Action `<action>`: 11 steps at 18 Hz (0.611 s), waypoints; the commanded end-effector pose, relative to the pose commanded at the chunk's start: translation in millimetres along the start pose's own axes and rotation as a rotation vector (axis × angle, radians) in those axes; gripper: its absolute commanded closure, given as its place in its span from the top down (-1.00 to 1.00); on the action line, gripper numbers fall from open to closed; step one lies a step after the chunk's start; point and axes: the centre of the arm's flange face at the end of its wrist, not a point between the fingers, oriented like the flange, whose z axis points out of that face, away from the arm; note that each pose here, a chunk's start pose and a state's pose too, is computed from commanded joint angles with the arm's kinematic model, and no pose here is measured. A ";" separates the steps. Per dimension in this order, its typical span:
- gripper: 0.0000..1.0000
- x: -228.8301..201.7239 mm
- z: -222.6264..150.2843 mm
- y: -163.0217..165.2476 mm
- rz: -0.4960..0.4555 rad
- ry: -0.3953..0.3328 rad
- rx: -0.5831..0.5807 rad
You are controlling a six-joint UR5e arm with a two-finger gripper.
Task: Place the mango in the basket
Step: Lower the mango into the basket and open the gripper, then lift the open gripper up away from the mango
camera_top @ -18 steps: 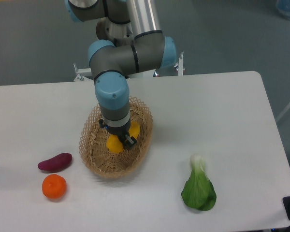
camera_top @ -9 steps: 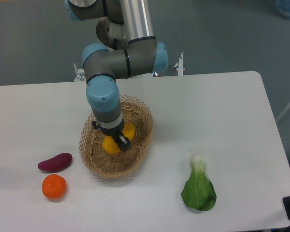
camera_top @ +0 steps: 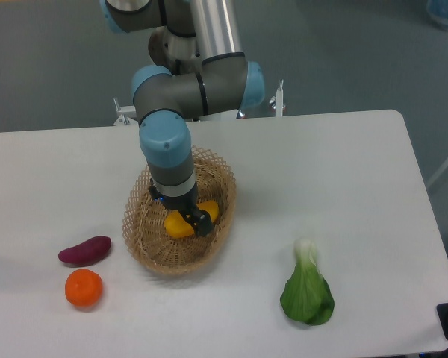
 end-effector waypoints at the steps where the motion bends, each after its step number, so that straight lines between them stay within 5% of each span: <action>1: 1.00 -6.4 -5.4 5.0 -0.015 -0.009 0.005; 11: 1.00 -78.9 -19.0 62.2 -0.112 -0.032 0.007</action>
